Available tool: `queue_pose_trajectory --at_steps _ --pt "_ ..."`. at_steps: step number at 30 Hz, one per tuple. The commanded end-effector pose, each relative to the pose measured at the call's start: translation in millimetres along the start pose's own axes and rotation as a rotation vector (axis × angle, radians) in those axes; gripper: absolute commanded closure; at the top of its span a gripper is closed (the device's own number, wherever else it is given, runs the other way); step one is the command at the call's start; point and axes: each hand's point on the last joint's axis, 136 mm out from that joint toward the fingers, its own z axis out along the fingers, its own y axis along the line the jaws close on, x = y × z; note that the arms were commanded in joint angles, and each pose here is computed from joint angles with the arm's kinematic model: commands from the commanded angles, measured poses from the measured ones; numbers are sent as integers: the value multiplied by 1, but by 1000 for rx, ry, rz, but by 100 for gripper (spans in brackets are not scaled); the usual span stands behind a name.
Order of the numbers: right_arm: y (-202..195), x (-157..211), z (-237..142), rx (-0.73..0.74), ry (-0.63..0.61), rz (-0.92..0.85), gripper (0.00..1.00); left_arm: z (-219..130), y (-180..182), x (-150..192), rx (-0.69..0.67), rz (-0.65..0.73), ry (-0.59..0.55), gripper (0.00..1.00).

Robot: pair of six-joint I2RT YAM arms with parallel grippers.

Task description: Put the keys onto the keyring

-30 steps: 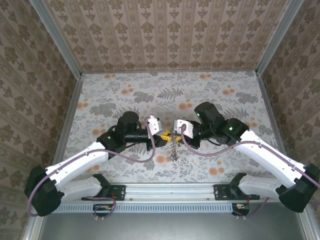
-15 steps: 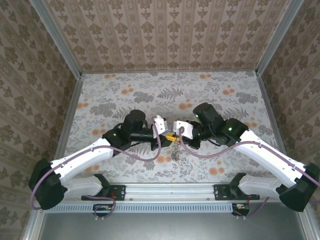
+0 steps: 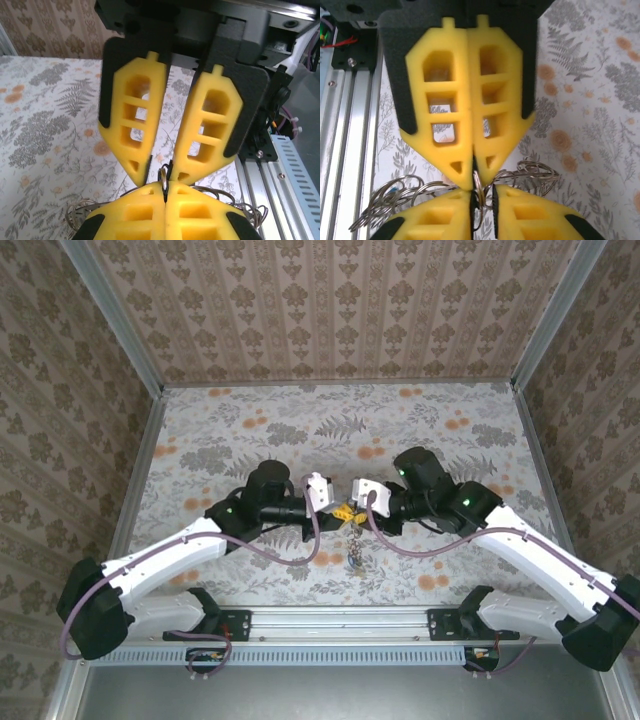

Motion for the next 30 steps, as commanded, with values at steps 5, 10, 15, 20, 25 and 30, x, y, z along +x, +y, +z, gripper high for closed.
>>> queue_pose_trajectory --at_steps 5,10,15,20,25,30 --pt "-5 -23 -13 -29 -204 120 81 -22 -12 -48 21 76 -266 100" --pt "-6 -23 -3 -52 -226 177 87 -25 -10 -54 18 81 -334 100" --pt "-3 -29 2 -99 -267 214 85 -25 -10 -56 24 96 -349 100" --pt "8 -37 0 -177 -309 213 86 -25 -12 -55 27 109 -356 100" --pt "10 -40 -3 -195 -319 202 100 -24 -13 -49 23 107 -341 100" --pt "3 -38 -11 -110 -287 146 100 -21 -8 -27 -12 69 -256 100"
